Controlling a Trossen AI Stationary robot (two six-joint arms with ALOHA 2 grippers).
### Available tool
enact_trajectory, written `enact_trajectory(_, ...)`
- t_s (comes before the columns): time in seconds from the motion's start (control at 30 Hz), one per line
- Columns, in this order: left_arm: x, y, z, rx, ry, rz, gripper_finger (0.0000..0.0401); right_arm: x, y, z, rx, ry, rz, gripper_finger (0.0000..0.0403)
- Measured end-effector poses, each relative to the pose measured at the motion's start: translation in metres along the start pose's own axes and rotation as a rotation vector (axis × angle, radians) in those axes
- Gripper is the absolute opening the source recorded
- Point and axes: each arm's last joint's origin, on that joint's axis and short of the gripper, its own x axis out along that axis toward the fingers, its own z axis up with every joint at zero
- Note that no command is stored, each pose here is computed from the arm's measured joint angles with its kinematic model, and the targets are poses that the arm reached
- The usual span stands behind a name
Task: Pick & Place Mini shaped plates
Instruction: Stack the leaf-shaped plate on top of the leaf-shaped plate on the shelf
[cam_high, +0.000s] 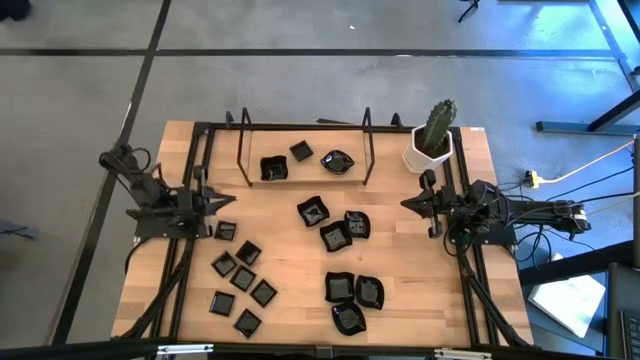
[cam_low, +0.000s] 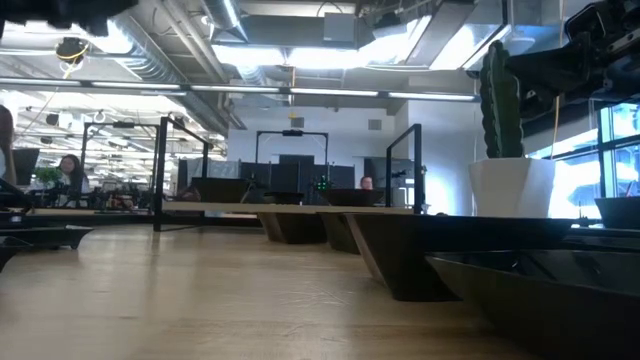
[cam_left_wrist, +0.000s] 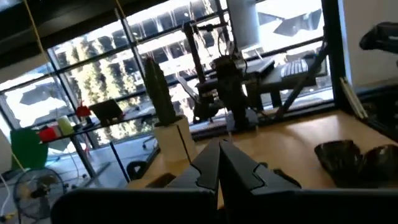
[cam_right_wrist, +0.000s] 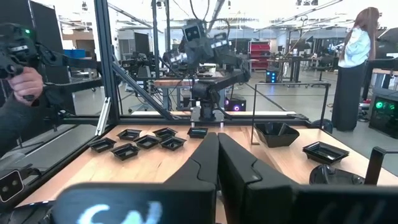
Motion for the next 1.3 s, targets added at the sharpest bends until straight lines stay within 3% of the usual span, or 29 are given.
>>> enact_trajectory(0.1,-0.006,0.006,-0.001,-0.089,-0.071,-0.016,0.0003,0.000,0.000,0.001,-0.001,-0.014,0.000,0.0006)
enact_trajectory(0.3,-0.005,-0.004,-0.006,-0.094,-0.166,-0.196,0.0003,0.000,0.001,0.007,-0.005,-0.071,0.010,0.0006)
enact_trajectory(0.4,-0.003,-0.005,-0.015,-0.060,-0.122,-0.143,0.0003,0.002,0.000,0.010,-0.007,-0.092,-0.009,0.0006)
enact_trajectory(0.53,-0.002,0.001,-0.011,-0.086,-0.115,-0.027,0.0003,0.010,-0.003,0.023,-0.003,-0.012,-0.085,0.0006)
enact_trajectory(0.77,-0.002,0.002,-0.010,-0.040,-0.128,-0.006,0.0003,0.050,0.001,0.052,0.009,0.263,-0.027,0.0006)
enact_trajectory(1.1,-0.002,0.002,-0.010,-0.041,-0.127,-0.006,0.0003,0.147,0.024,0.073,-0.029,0.887,0.083,0.0007)
enact_trajectory(1.3,-0.002,0.002,-0.010,-0.041,-0.127,-0.006,0.0003,0.181,0.027,0.072,-0.036,1.211,0.079,0.0026)
